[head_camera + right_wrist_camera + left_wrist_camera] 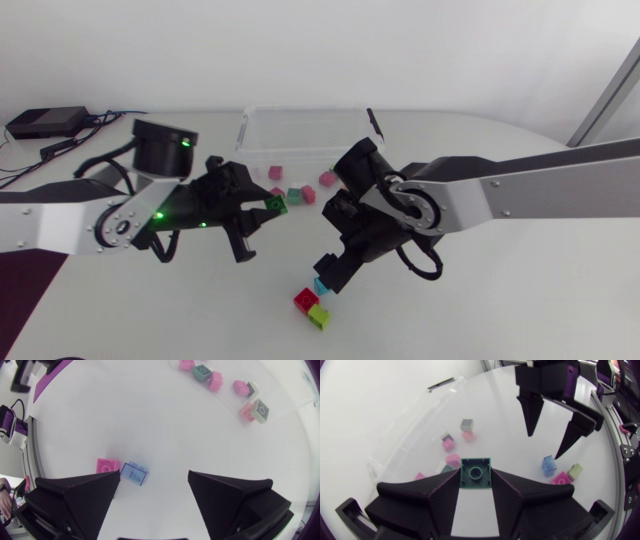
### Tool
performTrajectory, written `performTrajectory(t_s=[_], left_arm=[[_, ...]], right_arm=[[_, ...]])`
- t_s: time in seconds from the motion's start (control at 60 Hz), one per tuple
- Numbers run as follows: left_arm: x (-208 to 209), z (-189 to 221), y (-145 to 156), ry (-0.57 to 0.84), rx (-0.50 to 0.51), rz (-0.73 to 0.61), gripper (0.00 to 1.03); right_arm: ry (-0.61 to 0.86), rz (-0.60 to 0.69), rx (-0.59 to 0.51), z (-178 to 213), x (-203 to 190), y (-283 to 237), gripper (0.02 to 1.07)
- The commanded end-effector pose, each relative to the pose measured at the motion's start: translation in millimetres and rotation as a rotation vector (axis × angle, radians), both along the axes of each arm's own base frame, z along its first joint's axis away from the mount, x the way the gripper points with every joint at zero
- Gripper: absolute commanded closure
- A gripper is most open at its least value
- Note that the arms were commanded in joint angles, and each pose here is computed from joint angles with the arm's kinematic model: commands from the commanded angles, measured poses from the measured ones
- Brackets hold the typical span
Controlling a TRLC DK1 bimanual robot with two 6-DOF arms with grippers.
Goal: Pick up the duplo bricks and place them in the container
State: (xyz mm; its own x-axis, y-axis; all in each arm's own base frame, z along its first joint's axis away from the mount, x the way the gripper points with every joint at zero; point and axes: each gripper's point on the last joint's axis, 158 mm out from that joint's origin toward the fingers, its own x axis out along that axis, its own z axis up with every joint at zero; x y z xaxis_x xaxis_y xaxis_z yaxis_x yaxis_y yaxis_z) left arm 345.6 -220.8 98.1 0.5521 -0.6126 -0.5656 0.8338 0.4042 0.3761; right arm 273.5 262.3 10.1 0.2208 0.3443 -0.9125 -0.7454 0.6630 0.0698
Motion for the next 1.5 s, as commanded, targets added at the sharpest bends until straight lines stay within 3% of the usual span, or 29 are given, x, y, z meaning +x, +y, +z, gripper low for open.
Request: performTrajectory(t_s=[0.0,0.267,0.683,0.733,0.85,0.967,1.017,1.117,1.2,1.483], left_arm=[[2.4,18.3,14.1,-0.028,-0.027,0.042,0.72],[44.5,87.2,42.3,-0.168,-0.174,0.176,0.72],[114.5,107.9,49.6,-0.157,-0.319,0.296,0.72],[119.6,105.3,48.4,-0.15,-0.32,0.298,0.72],[127.2,102.3,43.7,-0.145,-0.319,0.293,0.72],[134.8,95.8,37.5,-0.135,-0.312,0.292,0.72],[136.5,94.3,34.7,-0.134,-0.311,0.29,0.72],[135.9,94.9,32.2,-0.136,-0.31,0.287,0.72],[135.8,95.7,32.2,-0.138,-0.31,0.286,0.72],[134.5,92.9,32.8,-0.135,-0.307,0.287,0.72]], right_arm=[[0.018,-0.01,-0.008,-3.2,0.7,7.4,0.12],[0.057,0.025,-0.05,-18.2,-11.5,15.8,0.12],[0.105,0.038,-0.099,-41.6,-19.8,17.1,0.17],[0.102,0.036,-0.099,-41.5,-18.9,16.8,0.22],[0.101,0.03,-0.096,-41.1,-15.5,16.8,0.22],[0.095,0.024,-0.091,-39.6,-11.6,16.5,0.41],[0.096,0.024,-0.09,-39.3,-12.3,16.2,0.43],[0.08,0.012,-0.068,-27.0,-7.9,14.4,0.42],[0.072,-0.001,-0.059,-17.2,-4.6,9.9,0.3],[0.081,-0.009,-0.065,-22.3,-3.4,7.3,0.3]])
